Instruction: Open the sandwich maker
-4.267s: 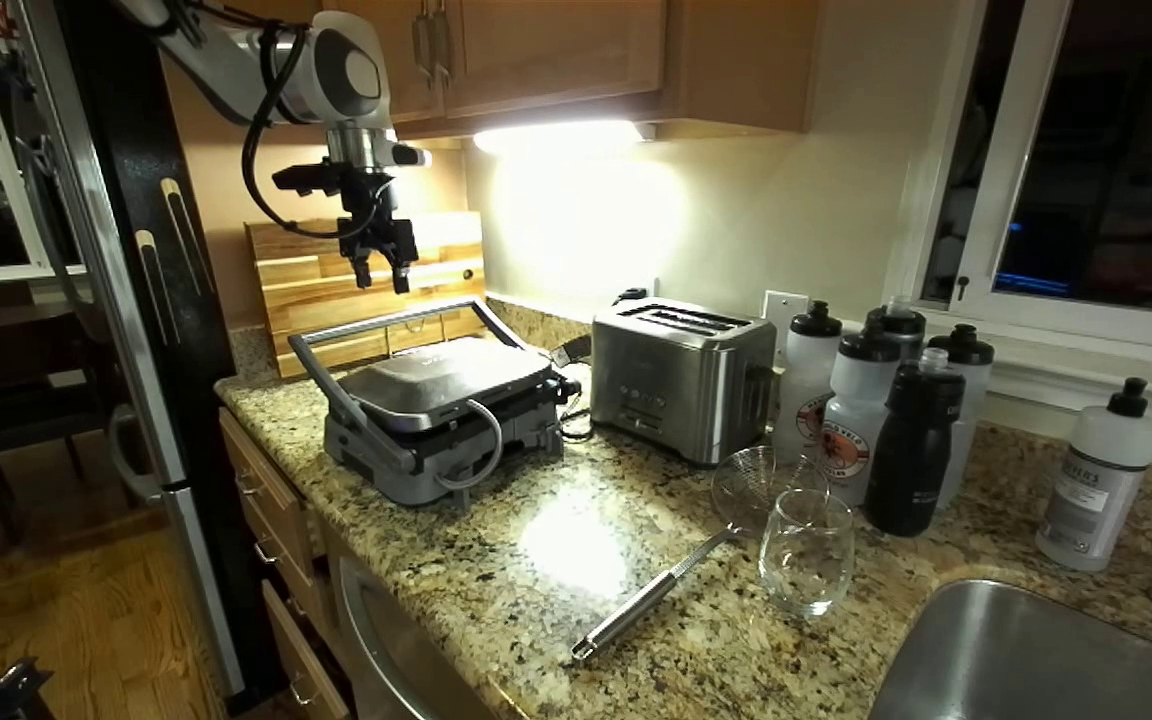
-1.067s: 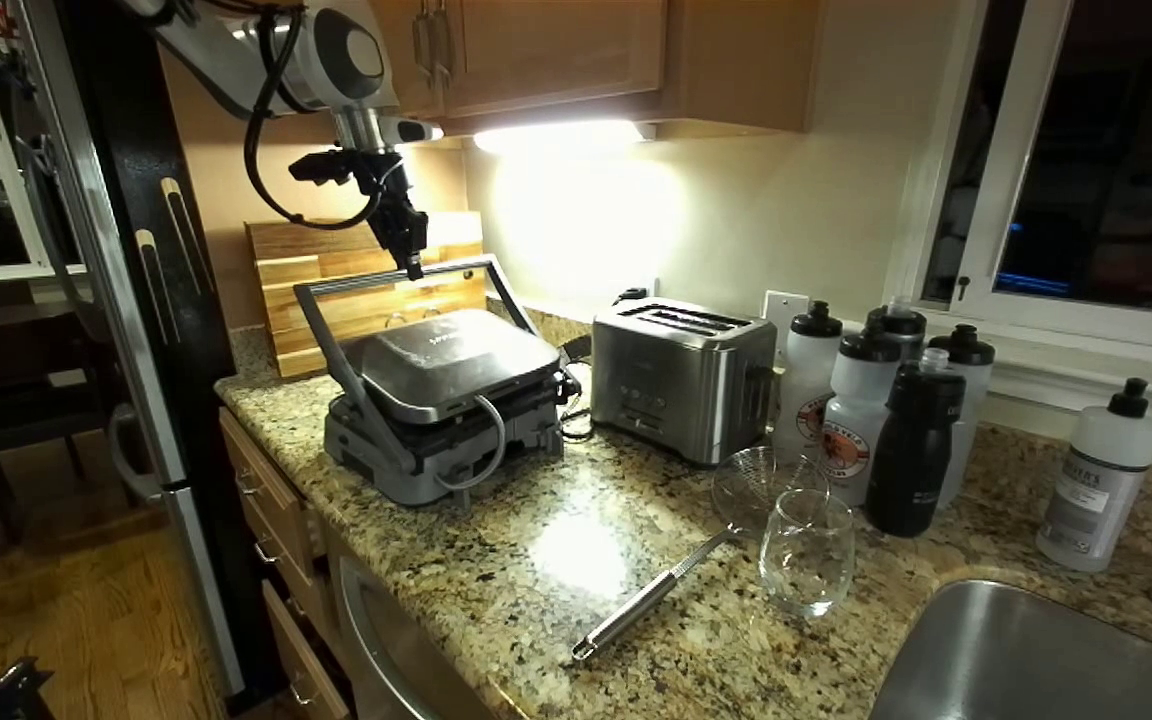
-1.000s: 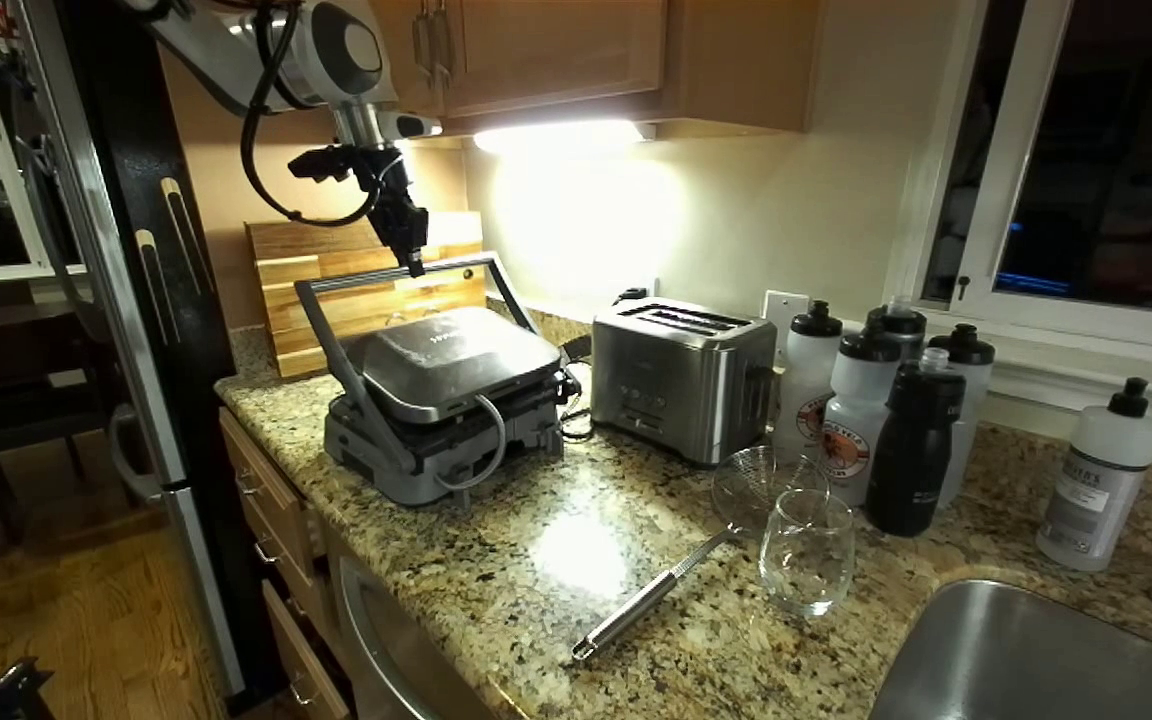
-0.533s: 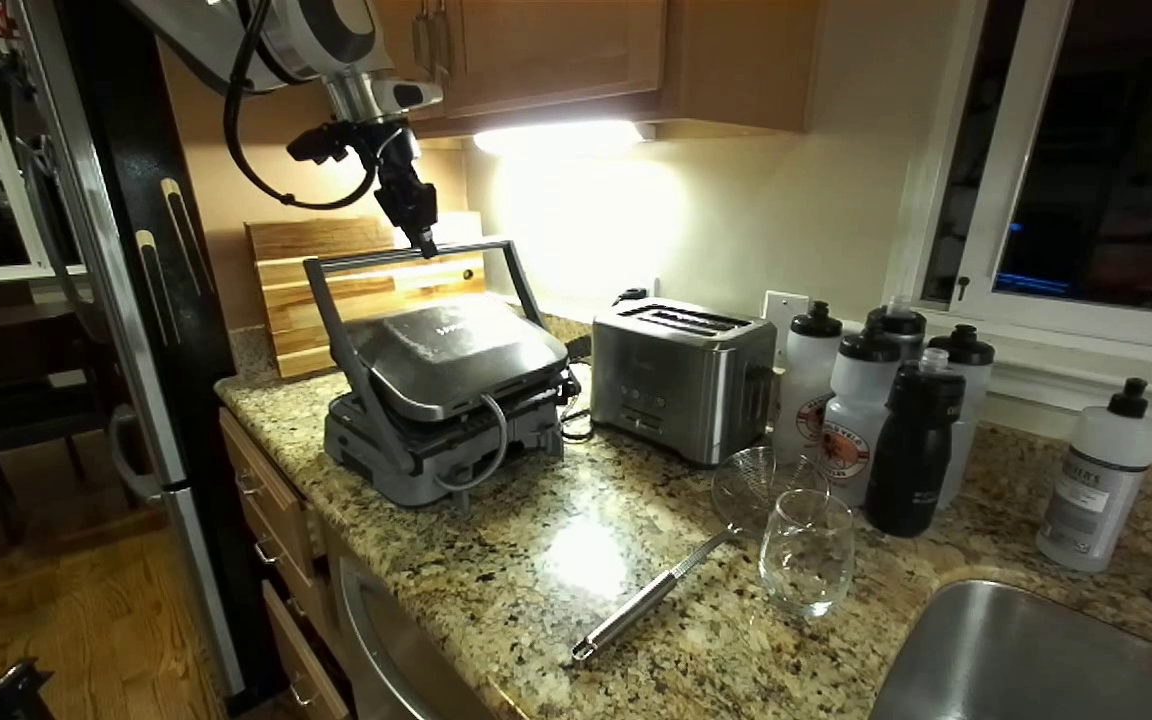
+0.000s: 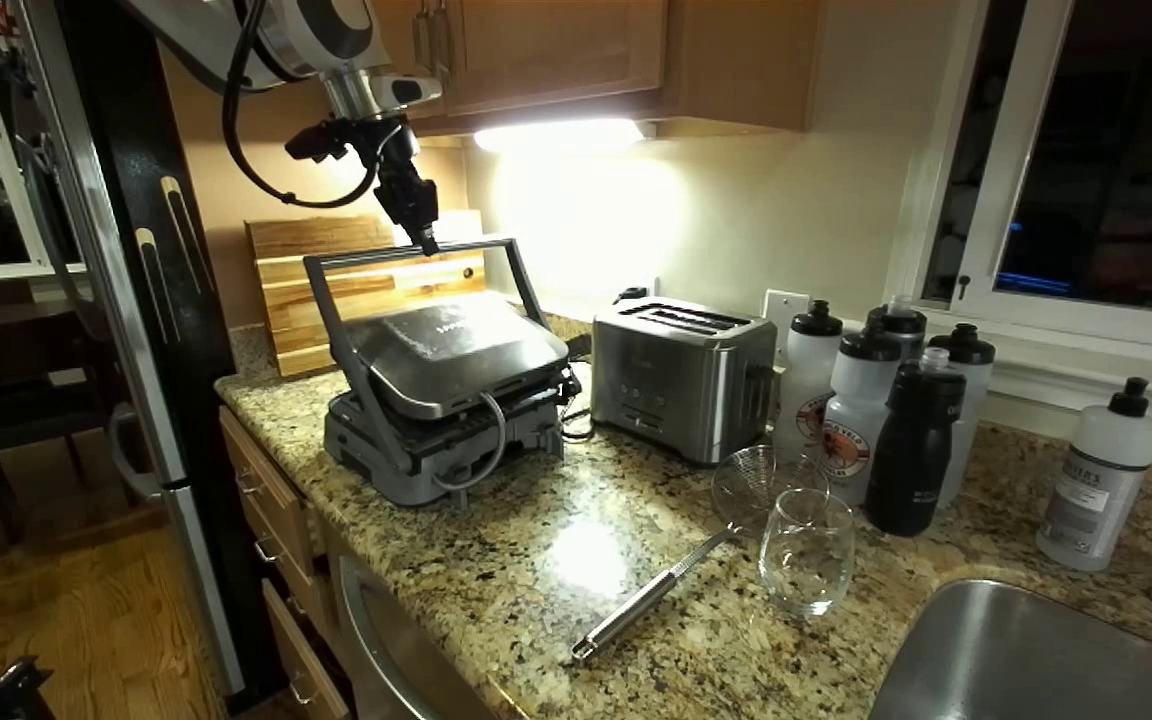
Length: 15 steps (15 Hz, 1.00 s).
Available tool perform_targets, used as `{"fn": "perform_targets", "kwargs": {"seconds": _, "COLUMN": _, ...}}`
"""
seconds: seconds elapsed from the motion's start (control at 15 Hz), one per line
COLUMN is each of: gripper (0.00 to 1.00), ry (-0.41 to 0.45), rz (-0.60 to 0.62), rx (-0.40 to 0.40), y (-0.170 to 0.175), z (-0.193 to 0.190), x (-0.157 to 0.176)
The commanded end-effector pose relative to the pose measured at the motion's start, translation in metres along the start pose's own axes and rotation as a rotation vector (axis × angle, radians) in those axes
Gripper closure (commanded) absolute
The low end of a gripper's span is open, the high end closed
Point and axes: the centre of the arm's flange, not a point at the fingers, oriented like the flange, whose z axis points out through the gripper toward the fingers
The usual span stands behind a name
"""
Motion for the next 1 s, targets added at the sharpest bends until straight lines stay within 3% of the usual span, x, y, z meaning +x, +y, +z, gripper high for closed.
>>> {"fn": "perform_targets", "kwargs": {"seconds": 0.0, "gripper": 0.76, "ry": 0.000, "rz": 0.000, "rx": 0.000, "y": 0.000, "z": 0.000, "x": 0.000}}
{"fn": "perform_targets", "kwargs": {"seconds": 0.2, "gripper": 0.76, "ry": 0.000, "rz": 0.000, "rx": 0.000, "y": 0.000, "z": 0.000, "x": 0.000}}
{"fn": "perform_targets", "kwargs": {"seconds": 0.27, "gripper": 0.94, "ry": 0.004, "rz": 0.000, "rx": -0.008, "y": 0.001, "z": 0.000, "x": -0.001}}
{"fn": "perform_targets", "kwargs": {"seconds": 0.93, "gripper": 0.94, "ry": 0.033, "rz": 0.100, "rx": -0.065, "y": 0.068, "z": -0.016, "x": -0.015}}
